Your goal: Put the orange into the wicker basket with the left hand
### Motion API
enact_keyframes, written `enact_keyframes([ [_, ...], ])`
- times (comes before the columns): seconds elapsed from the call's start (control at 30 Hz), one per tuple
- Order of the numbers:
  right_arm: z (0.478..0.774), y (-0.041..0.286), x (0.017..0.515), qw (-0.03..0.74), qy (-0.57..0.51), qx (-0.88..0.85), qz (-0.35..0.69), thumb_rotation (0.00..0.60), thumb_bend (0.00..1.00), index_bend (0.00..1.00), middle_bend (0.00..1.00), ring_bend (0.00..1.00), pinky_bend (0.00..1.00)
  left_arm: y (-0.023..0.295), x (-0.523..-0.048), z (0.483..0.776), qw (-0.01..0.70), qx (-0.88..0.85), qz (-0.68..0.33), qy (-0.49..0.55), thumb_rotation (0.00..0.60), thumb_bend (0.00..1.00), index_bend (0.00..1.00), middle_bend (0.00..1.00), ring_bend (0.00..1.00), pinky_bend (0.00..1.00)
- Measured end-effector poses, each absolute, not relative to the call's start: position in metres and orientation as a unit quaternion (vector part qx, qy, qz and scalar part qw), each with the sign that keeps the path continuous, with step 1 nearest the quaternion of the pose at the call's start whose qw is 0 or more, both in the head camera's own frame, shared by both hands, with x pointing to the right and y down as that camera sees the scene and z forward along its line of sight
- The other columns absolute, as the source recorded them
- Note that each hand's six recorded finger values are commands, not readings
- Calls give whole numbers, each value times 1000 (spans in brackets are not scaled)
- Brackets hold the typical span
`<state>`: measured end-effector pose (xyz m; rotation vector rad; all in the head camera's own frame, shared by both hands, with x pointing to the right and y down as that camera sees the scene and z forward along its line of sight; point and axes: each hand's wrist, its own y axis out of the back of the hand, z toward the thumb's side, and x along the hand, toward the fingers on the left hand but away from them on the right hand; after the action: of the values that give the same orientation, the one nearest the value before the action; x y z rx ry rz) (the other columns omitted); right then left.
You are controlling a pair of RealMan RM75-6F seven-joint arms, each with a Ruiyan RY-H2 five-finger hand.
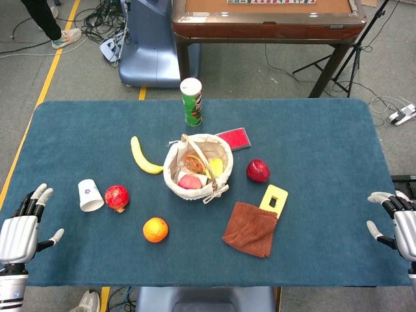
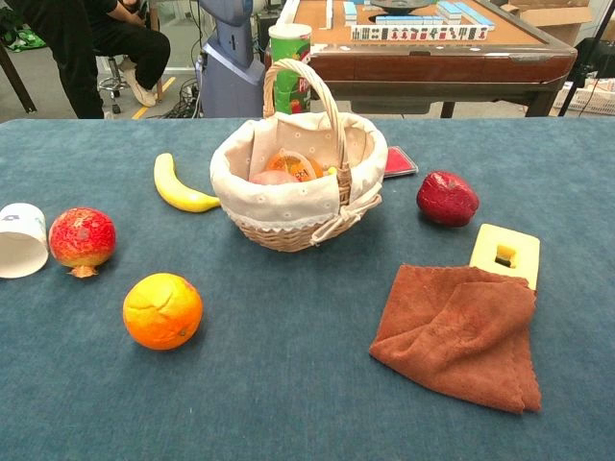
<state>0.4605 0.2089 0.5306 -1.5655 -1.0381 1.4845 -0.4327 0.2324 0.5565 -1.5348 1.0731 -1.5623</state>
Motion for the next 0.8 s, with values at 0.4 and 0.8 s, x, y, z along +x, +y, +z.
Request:
enact_keyframes([
  [0.4,528,207,460,371,-405,-607,574,600,292,350,311,306,400,234,-433,557,345,-594,-600,410,600,223,124,57,96,309],
  [0.8,517,193,462,393,-415,-586,574,600,291,350,297,306,400,224,-416,556,372,-650,-541,382,600,222,176,57,97,279],
])
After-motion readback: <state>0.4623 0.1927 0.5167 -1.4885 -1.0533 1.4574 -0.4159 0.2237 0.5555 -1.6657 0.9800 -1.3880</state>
